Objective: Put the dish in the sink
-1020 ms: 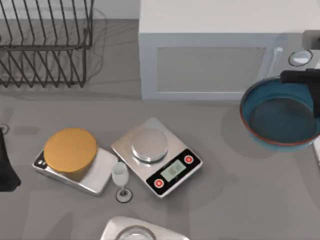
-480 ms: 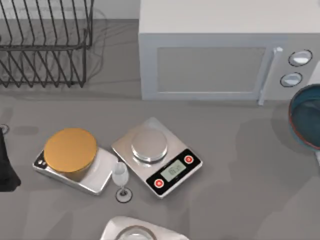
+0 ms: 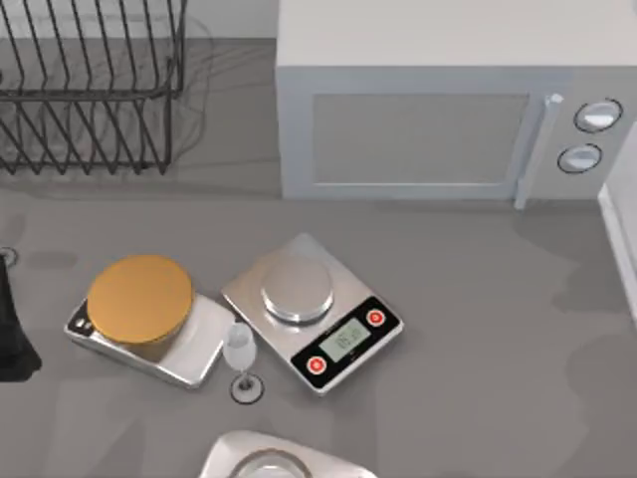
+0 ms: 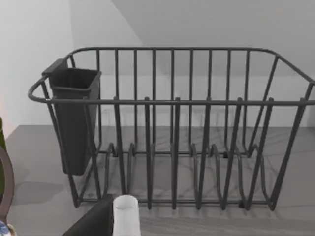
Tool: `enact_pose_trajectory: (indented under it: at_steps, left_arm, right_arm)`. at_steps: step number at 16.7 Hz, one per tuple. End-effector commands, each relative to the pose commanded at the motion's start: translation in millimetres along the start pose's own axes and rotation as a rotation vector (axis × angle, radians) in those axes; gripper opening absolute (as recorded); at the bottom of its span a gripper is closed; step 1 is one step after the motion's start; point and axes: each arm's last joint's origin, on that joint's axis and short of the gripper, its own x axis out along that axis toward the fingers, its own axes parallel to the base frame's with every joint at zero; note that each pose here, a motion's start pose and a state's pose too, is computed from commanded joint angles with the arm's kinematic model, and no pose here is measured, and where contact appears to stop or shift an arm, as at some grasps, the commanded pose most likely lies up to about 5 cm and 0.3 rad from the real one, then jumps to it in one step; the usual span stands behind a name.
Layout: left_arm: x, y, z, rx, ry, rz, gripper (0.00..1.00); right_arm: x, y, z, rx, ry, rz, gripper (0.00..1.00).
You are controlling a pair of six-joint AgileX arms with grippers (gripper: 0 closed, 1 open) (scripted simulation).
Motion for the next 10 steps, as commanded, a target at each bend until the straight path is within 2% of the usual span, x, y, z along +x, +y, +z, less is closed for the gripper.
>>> enact_pose_trajectory:
  at_steps: [6, 10]
  left_arm:
    - [0.0, 0.0, 0.0, 0.0, 0.0, 0.0, 1.0]
    - [0.0, 0.0, 0.0, 0.0, 0.0, 0.0, 1.0]
  right_arm:
    - [-41.5, -6.3, 30.7, -0.184, -0.414, -0.003, 0.0]
    - [-53.5, -3.8, 42.7, -0.232, -0.51, 0.0, 0.0]
